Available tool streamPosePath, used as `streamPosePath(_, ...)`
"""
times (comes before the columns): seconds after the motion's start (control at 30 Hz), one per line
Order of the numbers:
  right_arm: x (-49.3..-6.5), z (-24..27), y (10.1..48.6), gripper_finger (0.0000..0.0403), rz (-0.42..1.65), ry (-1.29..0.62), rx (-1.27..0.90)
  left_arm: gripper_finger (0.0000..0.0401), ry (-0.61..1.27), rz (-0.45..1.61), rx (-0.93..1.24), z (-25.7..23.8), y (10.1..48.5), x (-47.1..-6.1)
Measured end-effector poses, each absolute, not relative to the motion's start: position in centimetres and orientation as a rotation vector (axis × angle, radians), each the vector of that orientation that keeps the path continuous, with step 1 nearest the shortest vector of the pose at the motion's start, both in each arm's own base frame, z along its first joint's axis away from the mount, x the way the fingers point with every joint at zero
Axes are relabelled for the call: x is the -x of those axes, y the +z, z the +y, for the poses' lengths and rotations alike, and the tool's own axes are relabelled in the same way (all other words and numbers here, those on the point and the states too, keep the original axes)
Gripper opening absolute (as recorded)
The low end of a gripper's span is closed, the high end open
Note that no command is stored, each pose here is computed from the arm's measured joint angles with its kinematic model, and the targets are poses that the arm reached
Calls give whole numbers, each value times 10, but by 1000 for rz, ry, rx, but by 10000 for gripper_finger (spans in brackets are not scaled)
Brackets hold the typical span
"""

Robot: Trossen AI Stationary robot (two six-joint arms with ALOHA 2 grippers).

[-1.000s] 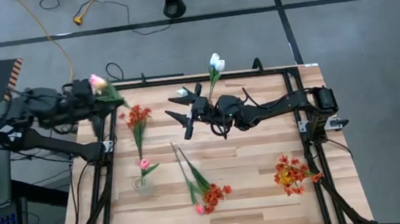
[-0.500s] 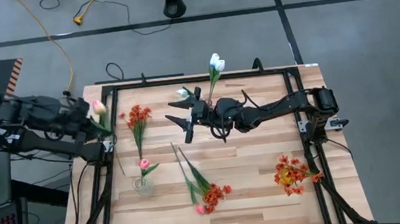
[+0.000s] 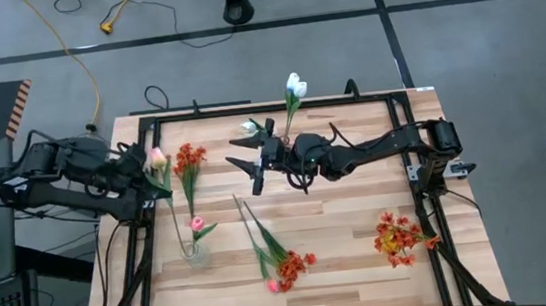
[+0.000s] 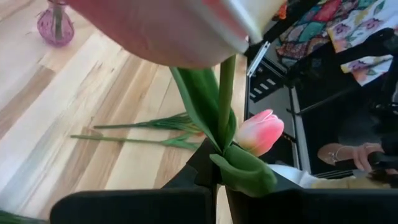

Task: Sort flowers into vase by color
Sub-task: Put left pink flower into the transparent vase

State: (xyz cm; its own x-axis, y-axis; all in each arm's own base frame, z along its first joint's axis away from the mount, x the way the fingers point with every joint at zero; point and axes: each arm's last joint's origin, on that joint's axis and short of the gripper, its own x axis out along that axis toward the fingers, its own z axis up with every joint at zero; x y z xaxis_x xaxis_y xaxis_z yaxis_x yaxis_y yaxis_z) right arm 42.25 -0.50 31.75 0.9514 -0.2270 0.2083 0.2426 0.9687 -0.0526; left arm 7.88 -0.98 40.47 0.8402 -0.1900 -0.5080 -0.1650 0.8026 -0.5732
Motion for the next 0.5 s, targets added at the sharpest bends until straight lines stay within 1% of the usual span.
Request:
streamPosePath(0.27, -423, -5, 317, 221, -198, -239, 79, 1, 30, 575, 600, -8, 404, -81)
streamPosePath(0.5, -423, -5, 317, 221, -199, -239, 79, 1, 22, 602, 608, -11, 402, -87)
